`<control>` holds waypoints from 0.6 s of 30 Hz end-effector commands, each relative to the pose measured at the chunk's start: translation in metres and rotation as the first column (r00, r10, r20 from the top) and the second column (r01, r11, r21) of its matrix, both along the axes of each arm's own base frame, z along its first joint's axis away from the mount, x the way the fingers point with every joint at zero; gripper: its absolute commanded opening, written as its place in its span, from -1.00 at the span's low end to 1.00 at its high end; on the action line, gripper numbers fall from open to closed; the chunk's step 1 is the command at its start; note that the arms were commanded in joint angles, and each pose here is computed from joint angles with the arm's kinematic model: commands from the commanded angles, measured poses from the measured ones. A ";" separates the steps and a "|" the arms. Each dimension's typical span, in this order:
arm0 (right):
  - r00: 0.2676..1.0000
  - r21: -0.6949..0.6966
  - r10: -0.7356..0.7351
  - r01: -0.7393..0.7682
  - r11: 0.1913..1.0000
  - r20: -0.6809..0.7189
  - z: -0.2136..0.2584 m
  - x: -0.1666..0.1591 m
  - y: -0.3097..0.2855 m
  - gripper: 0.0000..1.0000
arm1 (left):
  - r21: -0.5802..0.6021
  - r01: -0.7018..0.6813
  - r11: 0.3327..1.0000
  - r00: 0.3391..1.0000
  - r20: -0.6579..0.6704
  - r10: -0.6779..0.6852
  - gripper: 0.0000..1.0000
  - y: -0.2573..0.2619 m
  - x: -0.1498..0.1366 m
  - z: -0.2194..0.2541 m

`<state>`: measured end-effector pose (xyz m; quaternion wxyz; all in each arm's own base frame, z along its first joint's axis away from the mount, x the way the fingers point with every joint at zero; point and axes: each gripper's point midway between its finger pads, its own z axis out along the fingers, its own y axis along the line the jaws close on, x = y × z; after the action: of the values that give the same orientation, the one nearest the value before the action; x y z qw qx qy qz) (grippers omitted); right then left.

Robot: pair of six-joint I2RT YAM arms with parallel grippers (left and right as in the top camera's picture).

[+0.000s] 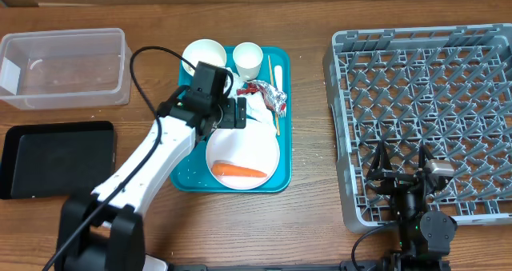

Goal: Sort waste into correct bins and load items into the dishwasher rack
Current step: 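Move the left gripper over the pink bowl of peanut shells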

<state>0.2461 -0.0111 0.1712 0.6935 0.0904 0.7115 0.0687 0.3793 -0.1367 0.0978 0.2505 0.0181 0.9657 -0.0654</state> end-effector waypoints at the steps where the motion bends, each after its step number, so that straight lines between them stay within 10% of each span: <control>1: 1.000 0.002 -0.009 0.009 1.000 0.006 -0.001 0.000 -0.002 1.00 | -0.015 -0.015 1.000 1.000 0.027 0.015 1.00 -0.004 0.012 0.000; 18: 1.000 0.002 -0.009 0.009 1.000 0.006 -0.001 0.000 -0.002 1.00 | 0.089 -0.081 0.993 0.997 -0.009 0.083 0.47 0.009 0.026 -0.048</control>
<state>0.2461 -0.0111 0.1713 0.6937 0.0904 0.7113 0.0684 0.3968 -0.1383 0.0487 0.2312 0.0027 0.9718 -0.0473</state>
